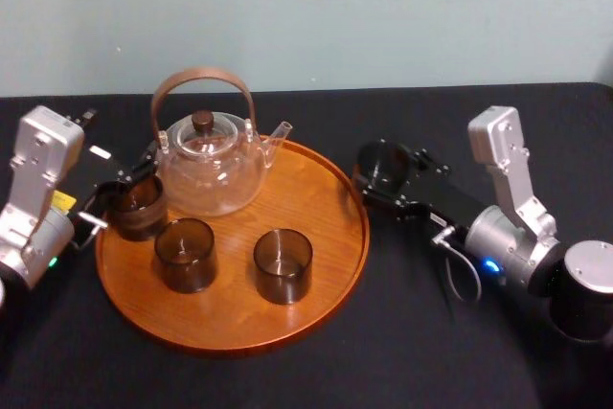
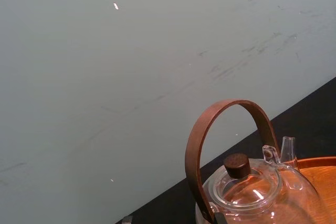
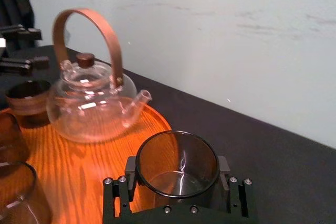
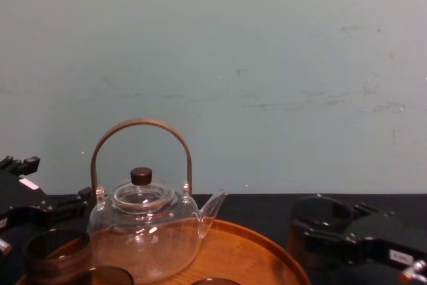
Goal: Pick up the glass from the table and place it on the tray.
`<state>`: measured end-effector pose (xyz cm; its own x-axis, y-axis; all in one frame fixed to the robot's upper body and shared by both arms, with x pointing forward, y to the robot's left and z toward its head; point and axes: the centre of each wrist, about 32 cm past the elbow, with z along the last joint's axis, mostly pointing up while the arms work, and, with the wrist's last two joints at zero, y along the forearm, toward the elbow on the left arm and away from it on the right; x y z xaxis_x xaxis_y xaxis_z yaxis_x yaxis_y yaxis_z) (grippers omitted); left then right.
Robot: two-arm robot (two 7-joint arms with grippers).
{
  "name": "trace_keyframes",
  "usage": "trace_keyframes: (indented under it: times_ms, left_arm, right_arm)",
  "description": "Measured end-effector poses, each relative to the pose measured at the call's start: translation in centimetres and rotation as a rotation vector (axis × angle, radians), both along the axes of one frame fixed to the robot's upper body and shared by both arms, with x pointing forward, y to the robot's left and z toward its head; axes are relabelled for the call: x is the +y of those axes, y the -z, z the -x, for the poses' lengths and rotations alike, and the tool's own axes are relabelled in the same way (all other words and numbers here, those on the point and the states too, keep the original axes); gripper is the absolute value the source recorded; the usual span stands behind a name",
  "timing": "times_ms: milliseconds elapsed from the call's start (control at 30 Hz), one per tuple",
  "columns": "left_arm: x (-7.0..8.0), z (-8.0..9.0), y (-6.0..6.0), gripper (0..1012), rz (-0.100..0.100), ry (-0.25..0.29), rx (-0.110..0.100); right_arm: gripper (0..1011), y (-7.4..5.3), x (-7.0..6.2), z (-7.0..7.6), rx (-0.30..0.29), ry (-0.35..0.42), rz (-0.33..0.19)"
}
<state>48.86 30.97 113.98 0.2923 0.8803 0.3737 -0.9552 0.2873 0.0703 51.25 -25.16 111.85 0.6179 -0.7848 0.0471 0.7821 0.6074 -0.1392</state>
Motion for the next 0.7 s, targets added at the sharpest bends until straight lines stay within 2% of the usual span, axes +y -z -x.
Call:
trace_keyframes:
  times_ms: [100, 267, 533, 700]
  left_arm:
    - [0.0, 0.0, 0.0, 1001, 0.0, 0.0, 0.0]
    - [0.0, 0.0, 0.0, 1001, 0.0, 0.0, 0.0]
    - [0.0, 0.0, 0.0, 1001, 0.0, 0.0, 0.0]
    - [0.0, 0.0, 0.0, 1001, 0.0, 0.0, 0.0]
  right_arm:
    - [903, -0.5, 0.8, -0.6, -0.01, -0.028, -0.001]
    - [903, -0.6, 1.8, -1.6, -0.01, -0.06, 0.005]
    - [902, -0.2, 3.4, -3.2, -0.002, -0.099, 0.011]
    - [902, 0.1, 4.1, -3.7, 0.007, -0.116, 0.013]
